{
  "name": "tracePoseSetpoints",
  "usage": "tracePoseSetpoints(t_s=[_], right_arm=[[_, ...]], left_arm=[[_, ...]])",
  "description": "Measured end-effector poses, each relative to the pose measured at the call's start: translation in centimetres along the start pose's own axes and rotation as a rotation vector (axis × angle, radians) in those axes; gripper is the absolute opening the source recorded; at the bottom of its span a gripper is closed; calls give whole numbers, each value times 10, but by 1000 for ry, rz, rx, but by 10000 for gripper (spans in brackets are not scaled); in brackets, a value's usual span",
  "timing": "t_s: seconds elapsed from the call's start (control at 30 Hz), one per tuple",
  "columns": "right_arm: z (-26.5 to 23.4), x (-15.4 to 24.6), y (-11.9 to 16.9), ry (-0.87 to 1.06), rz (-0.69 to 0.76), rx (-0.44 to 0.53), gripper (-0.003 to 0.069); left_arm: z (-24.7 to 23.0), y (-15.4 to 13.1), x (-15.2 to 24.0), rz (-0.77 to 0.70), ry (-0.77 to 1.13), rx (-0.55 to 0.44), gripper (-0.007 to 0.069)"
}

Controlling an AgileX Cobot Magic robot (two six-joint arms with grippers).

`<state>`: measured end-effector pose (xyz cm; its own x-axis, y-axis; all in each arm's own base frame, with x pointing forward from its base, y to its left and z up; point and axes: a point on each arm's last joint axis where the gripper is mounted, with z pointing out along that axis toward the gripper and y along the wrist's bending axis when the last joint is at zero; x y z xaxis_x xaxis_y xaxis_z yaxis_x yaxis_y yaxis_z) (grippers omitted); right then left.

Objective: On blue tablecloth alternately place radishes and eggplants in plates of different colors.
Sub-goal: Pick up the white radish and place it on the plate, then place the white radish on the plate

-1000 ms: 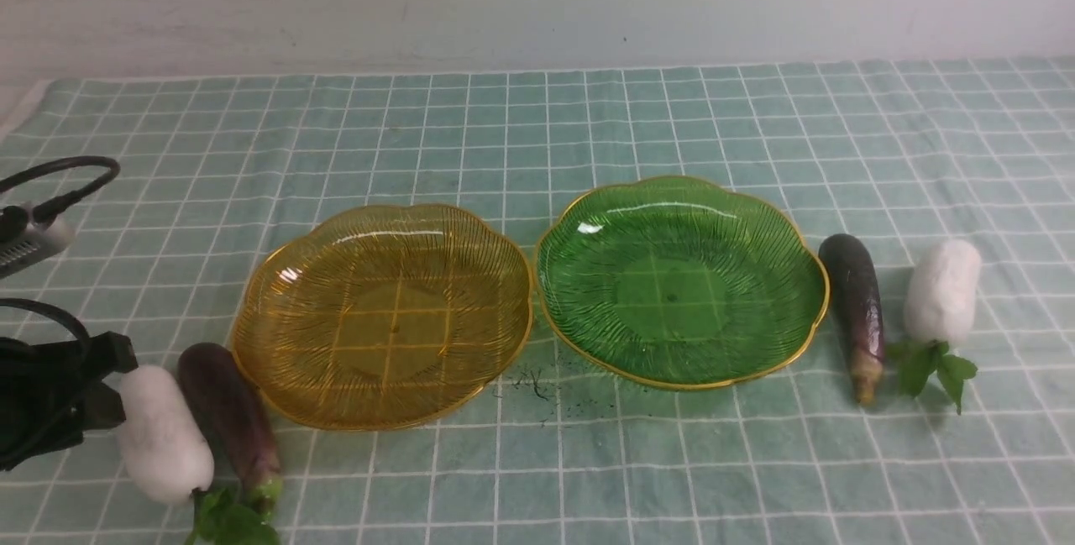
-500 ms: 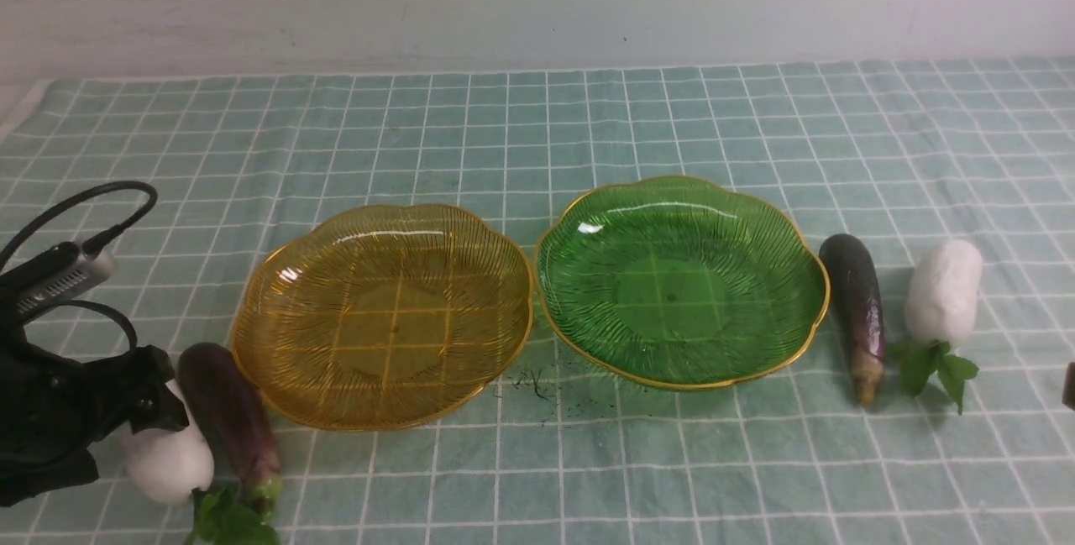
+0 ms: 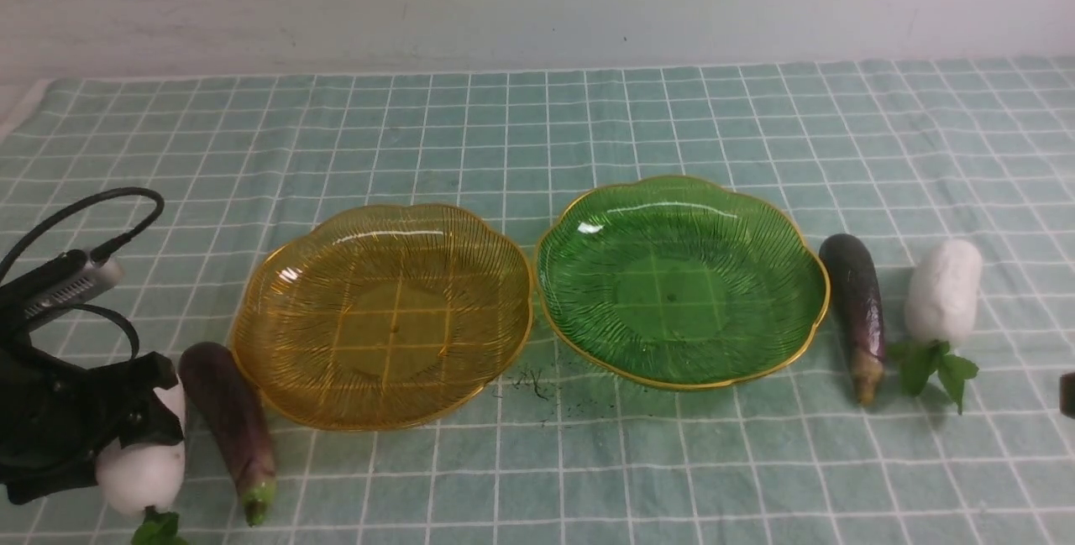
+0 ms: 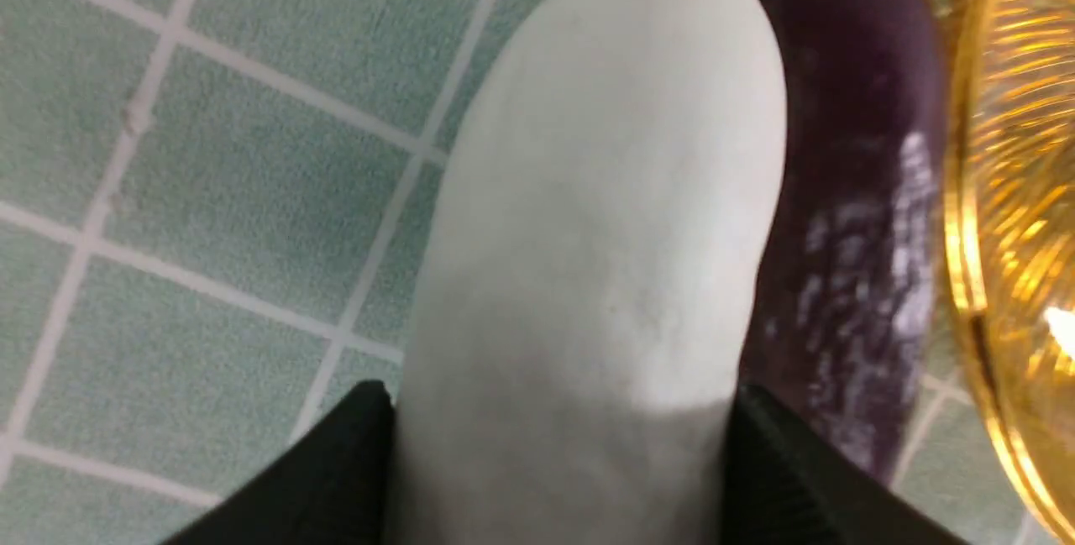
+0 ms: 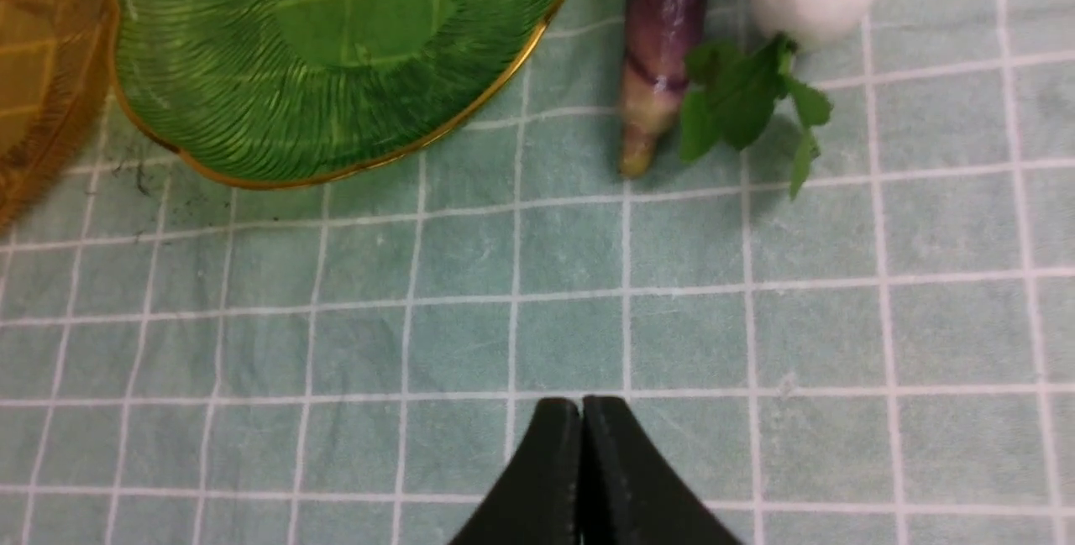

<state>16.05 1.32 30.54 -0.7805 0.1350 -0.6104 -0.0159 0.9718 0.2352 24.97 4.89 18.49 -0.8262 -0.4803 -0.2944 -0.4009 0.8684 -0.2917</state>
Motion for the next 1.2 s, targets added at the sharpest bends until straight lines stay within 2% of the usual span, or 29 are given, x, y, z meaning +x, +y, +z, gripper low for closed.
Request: tracePoseSetpoints(t_s=[0.13,0.2,0.23,0.3,0.43,0.57,0.6,0.7,0.77,0.8,0.83,0.87,1.0,1.2], right_arm=[[-2,-19,-5,-12,26,83,-11],[1,-27,-9,-4,36,125,-11],[7,-36,-13,10,42,167,-9],[14,-44,-16,24,54,187,-7],[42,-67,-21,40,72,206,24],[68,-87,-25,52,78,207,110],[80,-91,-27,63,83,207,146],[101,-101,-30,98,97,205,237],[129,-110,-35,122,103,208,357],[137,-113,-37,127,106,209,390],[139,-113,-37,128,107,209,398],[153,-116,-40,137,112,211,451],[190,-118,-49,165,114,220,552],[237,-109,-62,243,108,251,591]], left_arm=[[-32,-11,-10,50,-88,27,426],[-55,-22,-17,70,-144,71,426],[-77,-43,-21,126,-175,142,426],[-88,-61,-23,185,-184,205,426],[-109,-129,-13,392,-191,406,426],[-106,-171,-3,520,-173,503,426],[-99,-191,0,564,-150,530,426],[-80,-226,1,625,-109,558,426],[-59,-258,-3,661,-90,579,426],[-48,-269,-5,670,-79,581,426],[-43,-269,-5,668,-70,575,426],[-25,-284,-8,678,-52,576,426],[13,-305,-16,684,-23,568,426],[61,-317,-23,677,16,544,426]])
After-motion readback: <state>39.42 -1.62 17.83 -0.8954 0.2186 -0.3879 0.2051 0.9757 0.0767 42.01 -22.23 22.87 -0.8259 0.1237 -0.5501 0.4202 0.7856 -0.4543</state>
